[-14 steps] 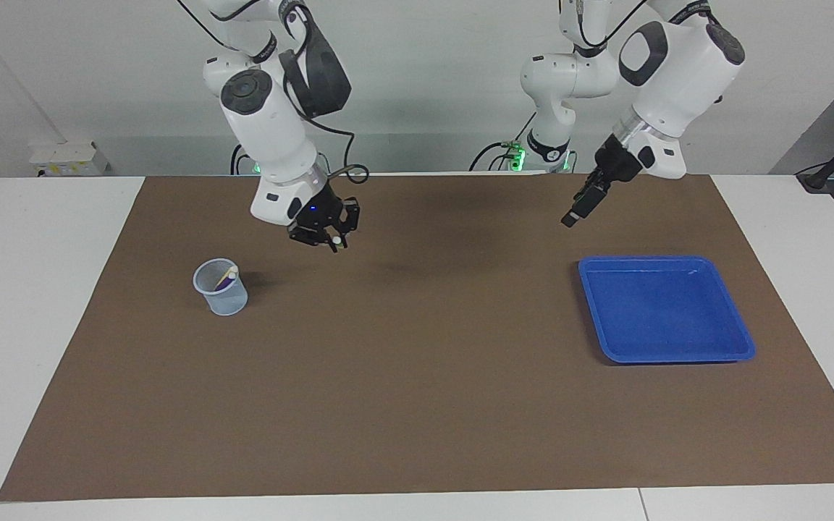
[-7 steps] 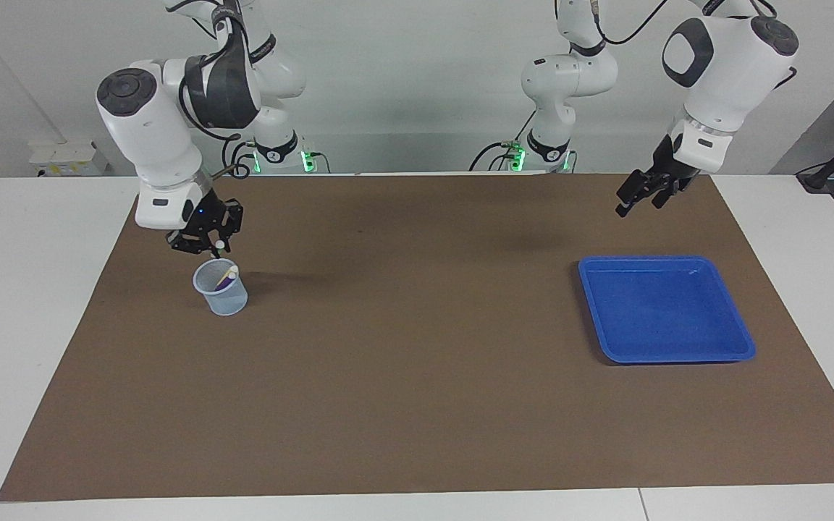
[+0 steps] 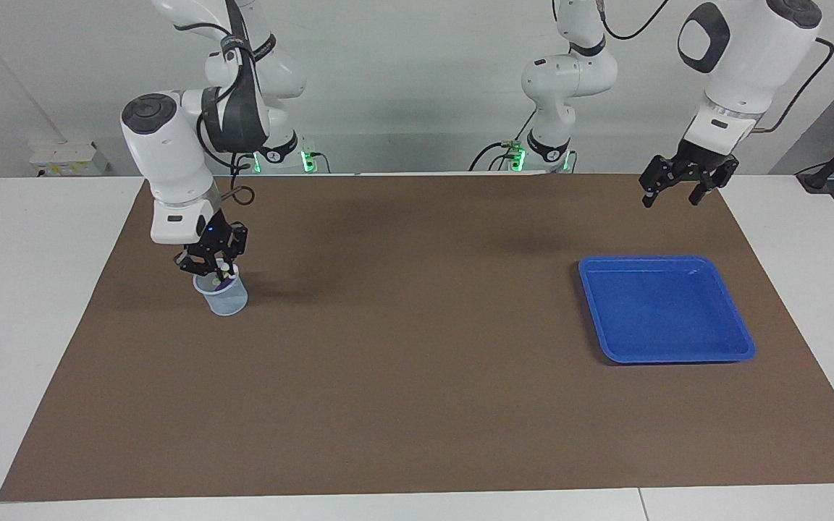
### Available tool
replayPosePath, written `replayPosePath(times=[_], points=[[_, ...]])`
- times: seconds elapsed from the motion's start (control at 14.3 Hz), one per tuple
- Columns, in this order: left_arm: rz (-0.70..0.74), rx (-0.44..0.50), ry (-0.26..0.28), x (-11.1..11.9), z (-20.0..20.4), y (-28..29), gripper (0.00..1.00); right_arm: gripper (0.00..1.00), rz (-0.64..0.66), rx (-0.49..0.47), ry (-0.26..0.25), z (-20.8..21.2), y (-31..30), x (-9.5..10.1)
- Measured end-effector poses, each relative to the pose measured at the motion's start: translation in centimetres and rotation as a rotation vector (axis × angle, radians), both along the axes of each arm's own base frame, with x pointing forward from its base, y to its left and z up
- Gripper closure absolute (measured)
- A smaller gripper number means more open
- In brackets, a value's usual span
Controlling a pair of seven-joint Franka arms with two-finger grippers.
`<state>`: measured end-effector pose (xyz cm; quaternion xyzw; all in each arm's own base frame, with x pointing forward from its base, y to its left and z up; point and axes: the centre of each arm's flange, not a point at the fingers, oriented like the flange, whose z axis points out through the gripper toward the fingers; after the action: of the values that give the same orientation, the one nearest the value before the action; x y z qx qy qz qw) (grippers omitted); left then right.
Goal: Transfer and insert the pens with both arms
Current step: 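Carry the green pen to the cup with the right gripper while the left withdraws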
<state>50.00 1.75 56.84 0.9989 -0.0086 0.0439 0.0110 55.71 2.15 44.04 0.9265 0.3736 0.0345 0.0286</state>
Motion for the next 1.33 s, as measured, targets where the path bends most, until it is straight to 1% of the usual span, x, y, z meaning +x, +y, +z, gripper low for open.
replayPosePath(times=[0.07, 0.14, 0.21, 0.42, 0.49, 0.56, 0.63, 0.77, 0.98, 1.19, 1.33], points=[[-0.002, 0.001, 0.000, 0.0, 0.0, 0.3, 0.00, 0.81, 0.001, 0.000, -0.001, -0.4, 0.0, -0.1], [-0.005, 0.004, -0.001, 0.0, 0.1, 0.4, 0.00, 0.76, 0.001, 0.000, -0.002, -0.5, 0.0, -0.2], [-0.008, 0.011, -0.002, 0.0, 0.1, 0.4, 0.00, 0.67, 0.001, -0.001, -0.003, -0.5, 0.0, -0.2], [-0.017, 0.021, -0.011, 0.2, 0.7, 0.2, 0.00, 0.31, -0.004, -0.005, -0.001, 0.6, -0.3, -0.6], [-0.020, 0.022, -0.013, 0.4, 1.1, 0.1, 0.00, 0.22, -0.006, -0.008, 0.001, 1.6, -0.4, -0.7], [-0.023, 0.022, -0.016, 0.6, 1.4, -0.1, 0.00, 0.09, -0.007, -0.010, 0.002, 3.1, -0.3, -0.7], [-0.026, 0.022, -0.020, 0.8, 1.6, -0.2, 0.00, 0.01, -0.010, -0.013, 0.007, 4.9, -0.2, -0.8], [-0.044, 0.022, -0.025, 1.1, 1.9, -0.9, 0.00, 0.00, -0.059, -0.015, 0.024, 8.4, 0.1, -1.1], [-0.064, 0.005, -0.033, 1.8, 2.5, -1.5, 0.00, 0.00, -0.196, -0.016, 0.067, 13.2, 1.8, -2.4], [-0.050, -0.007, -0.016, 2.2, 2.2, -0.4, 0.00, 0.00, -0.320, 0.005, 0.098, 16.0, 3.9, -4.5], [-0.050, -0.005, -0.004, 3.0, 1.6, -0.5, 0.00, 0.00, -0.386, 0.027, 0.103, 16.6, 4.5, -5.2]])
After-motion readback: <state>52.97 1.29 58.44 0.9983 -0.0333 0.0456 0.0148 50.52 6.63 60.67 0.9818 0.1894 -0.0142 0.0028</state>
